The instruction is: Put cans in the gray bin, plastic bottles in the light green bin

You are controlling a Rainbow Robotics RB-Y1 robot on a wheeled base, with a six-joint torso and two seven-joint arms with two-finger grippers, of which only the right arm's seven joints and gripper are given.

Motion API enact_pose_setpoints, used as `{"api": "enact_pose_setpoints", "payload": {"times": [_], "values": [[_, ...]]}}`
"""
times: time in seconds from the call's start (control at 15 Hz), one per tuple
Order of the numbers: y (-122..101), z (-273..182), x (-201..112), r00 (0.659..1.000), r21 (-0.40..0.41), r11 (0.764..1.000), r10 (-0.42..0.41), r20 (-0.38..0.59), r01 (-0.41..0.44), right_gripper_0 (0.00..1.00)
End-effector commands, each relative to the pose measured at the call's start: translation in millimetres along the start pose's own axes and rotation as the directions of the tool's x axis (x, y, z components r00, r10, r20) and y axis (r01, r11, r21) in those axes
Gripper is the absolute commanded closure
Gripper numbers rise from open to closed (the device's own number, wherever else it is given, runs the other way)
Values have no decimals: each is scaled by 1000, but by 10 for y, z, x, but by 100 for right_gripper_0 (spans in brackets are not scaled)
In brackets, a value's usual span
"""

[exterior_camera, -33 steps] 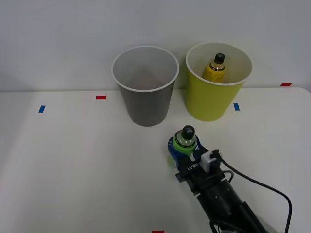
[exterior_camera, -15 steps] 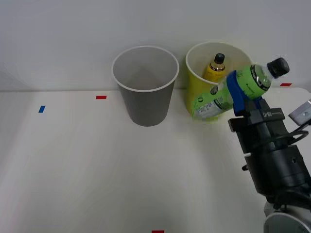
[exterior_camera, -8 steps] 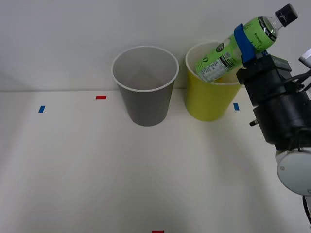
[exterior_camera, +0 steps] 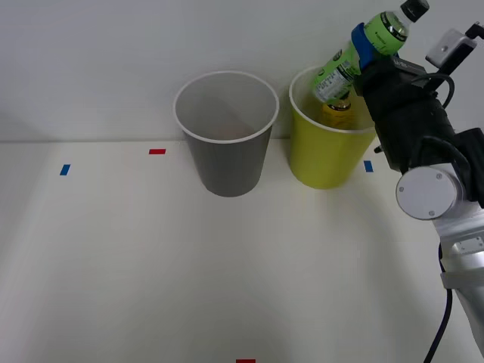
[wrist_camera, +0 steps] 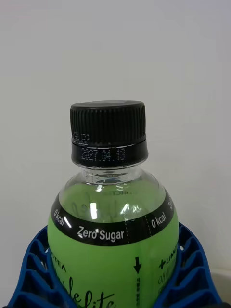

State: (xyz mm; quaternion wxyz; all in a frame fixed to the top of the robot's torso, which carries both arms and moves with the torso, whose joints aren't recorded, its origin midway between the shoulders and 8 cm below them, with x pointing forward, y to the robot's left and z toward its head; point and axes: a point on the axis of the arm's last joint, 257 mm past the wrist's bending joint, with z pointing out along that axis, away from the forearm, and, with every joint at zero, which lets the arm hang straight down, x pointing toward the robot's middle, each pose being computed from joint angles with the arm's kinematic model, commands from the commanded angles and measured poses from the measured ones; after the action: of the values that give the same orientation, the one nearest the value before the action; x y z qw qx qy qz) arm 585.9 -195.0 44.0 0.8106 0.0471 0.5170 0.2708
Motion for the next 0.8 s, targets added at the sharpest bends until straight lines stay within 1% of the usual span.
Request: {"api": "enact_pose_setpoints", "payload": {"times": [0.07,0.47,0.53,0.6,0.67,0.73,0.8], "values": [[-5,40,58,999,0,1000,-30,-12,30,100],[116,34,176,997,-28,997,-66,-34,65,100],[116,29,187,997,-28,997,-67,-36,67,83],[122,28,194,997,-29,997,-69,-37,68,55],[121,28,194,998,-28,998,-60,-37,59,37],[130,29,200,998,-27,998,-51,-37,50,27],[142,30,205,999,-26,999,-38,-35,37,22]]}}
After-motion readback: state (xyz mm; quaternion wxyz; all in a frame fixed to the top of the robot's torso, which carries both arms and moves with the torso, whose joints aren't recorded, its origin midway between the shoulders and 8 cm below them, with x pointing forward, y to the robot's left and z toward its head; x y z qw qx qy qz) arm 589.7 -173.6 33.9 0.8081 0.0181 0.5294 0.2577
